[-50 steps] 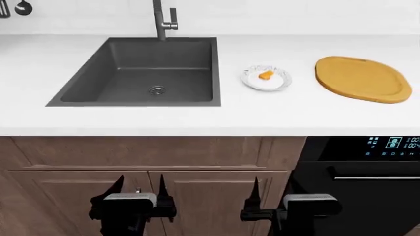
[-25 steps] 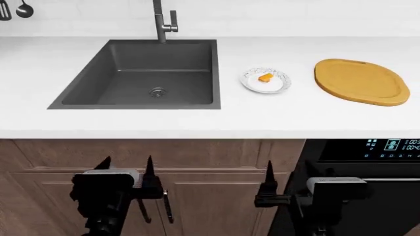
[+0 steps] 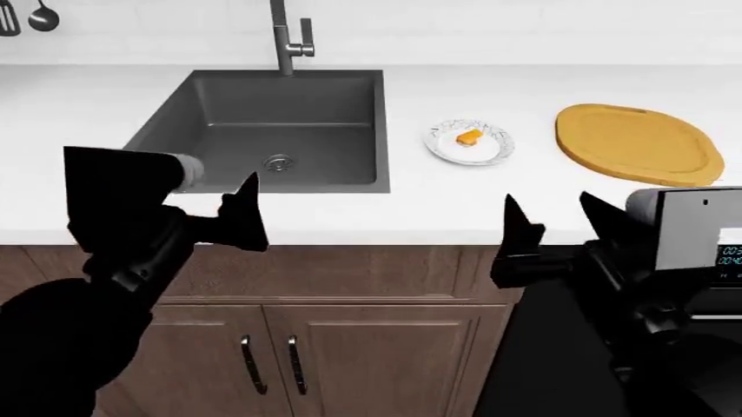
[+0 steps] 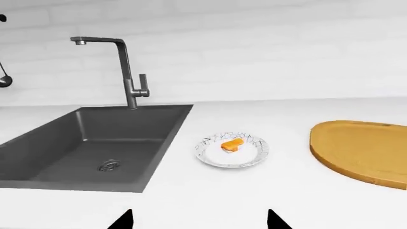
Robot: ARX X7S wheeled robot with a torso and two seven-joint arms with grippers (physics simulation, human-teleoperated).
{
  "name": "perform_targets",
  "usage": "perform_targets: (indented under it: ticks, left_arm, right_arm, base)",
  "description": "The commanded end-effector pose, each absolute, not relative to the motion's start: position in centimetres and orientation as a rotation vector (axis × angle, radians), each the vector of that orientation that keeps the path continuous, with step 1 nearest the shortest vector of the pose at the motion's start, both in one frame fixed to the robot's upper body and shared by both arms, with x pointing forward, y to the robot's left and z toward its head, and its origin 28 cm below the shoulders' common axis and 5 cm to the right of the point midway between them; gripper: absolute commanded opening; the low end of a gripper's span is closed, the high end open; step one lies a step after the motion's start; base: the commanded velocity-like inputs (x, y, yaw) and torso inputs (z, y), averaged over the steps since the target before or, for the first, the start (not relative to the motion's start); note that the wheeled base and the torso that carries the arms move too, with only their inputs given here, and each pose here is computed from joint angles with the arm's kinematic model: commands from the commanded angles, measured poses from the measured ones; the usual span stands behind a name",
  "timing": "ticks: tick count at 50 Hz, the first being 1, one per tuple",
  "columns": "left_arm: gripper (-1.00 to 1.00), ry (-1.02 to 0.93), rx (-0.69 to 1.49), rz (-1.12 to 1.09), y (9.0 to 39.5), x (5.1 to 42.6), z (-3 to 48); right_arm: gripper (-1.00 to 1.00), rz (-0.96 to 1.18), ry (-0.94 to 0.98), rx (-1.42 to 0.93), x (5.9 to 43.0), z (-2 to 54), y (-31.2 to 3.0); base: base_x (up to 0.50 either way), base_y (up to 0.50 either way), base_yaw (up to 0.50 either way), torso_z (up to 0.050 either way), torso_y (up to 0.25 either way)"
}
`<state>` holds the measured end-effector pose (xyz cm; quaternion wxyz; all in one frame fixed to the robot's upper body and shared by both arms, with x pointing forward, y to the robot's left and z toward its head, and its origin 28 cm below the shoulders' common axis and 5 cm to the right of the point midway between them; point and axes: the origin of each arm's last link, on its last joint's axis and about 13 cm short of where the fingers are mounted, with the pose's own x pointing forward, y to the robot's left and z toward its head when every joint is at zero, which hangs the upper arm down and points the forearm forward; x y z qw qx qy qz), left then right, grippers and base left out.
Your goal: Pick the sushi from the plate and place it on the cutting board. Then pick the condiment bottle from the cabinet and place it next to the cutting board.
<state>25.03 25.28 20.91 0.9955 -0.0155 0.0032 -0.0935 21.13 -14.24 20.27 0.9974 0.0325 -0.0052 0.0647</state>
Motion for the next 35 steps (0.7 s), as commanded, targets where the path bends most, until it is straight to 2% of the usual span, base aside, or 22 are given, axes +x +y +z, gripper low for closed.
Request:
perform_targets:
  ticks: [1, 12, 16, 35]
  left_arm:
    - [1.0, 0.028, 0.025, -0.266, 25.7, 26.0, 26.3]
    - [1.0, 0.08, 0.027, -0.358, 25.5, 27.5, 30.5]
    - [1.0, 0.109, 0.066, -0.352, 25.5, 27.6, 30.9]
    - [1.0, 0.107, 0.093, -0.331, 25.6, 28.5, 33.5]
  right_arm:
    - [1.0, 0.194, 0.003, -0.033, 21.0, 25.4, -14.8]
    - [1.0, 0.248, 0.072, -0.071, 22.5, 28.8, -14.3]
    - [1.0, 0.248, 0.091, -0.065, 22.8, 29.2, -14.2]
    - [1.0, 0.255, 0.127, -0.086, 22.9, 30.2, -14.1]
  base:
    - [0.0, 0.0, 0.0, 0.05, 0.041]
    - [0.0, 0.0, 0.0, 0.048, 0.033]
    - [0.0, -0.07, 0.0, 0.016, 0.0]
    - [0.06, -0.5, 0.0, 0.0, 0.0]
